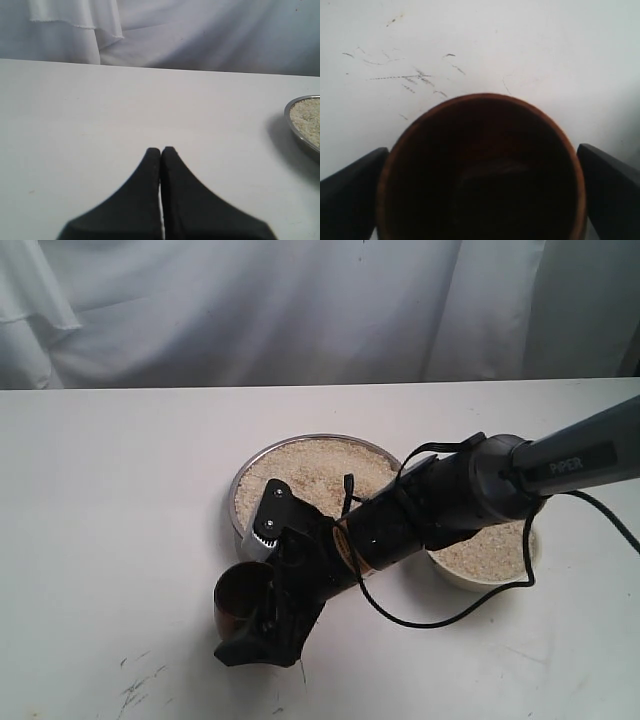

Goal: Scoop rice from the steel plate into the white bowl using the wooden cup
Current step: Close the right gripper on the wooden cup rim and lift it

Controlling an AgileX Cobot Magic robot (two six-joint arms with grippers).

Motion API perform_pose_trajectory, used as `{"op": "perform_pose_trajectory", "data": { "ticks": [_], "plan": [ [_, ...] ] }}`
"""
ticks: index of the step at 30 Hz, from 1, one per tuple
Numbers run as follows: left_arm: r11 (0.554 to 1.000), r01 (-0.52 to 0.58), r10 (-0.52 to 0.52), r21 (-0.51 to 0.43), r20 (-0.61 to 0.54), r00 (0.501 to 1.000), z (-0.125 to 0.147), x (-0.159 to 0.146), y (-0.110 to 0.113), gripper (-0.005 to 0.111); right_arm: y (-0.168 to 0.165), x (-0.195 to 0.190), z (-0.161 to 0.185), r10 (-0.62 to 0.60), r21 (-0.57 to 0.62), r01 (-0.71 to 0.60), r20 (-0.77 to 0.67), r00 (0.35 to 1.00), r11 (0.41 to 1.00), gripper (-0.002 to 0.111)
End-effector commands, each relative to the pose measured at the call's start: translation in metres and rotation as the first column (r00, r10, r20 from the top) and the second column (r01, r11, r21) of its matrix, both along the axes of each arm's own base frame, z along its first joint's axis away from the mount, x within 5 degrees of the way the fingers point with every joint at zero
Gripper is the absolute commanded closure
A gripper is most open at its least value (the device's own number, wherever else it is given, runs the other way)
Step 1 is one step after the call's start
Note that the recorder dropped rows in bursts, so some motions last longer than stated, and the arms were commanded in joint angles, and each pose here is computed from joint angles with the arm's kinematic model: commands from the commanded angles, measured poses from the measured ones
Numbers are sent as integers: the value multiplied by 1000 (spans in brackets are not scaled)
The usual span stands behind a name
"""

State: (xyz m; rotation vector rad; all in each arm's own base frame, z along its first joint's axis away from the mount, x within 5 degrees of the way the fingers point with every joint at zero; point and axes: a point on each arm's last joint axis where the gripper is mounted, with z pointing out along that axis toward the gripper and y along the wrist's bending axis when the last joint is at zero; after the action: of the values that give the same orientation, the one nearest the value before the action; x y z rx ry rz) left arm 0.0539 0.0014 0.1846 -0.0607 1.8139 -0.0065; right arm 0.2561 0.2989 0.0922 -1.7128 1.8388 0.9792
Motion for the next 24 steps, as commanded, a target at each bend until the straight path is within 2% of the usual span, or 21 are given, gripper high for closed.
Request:
{"op": "perform_pose_trajectory", "data": {
  "ticks": [1,5,14,24],
  "plan": [
    [1000,-2,2,-2,13,1000,0,0,0,107,-12,8,-20,-98,-117,101,37,995,988,18],
    [1000,-2,2,-2,13,1000,0,0,0,107,-12,8,-18,-94,-111,98,36,995,989,27],
    [1000,-2,2,-2,13,1000,0,0,0,107,-11,4,-15,-67,-81,66,-18,998,995,73],
    [1000,-2,2,-2,13,1000,0,0,0,107,-10,3,-7,27,-43,-24,65,998,999,91]
  ]
}}
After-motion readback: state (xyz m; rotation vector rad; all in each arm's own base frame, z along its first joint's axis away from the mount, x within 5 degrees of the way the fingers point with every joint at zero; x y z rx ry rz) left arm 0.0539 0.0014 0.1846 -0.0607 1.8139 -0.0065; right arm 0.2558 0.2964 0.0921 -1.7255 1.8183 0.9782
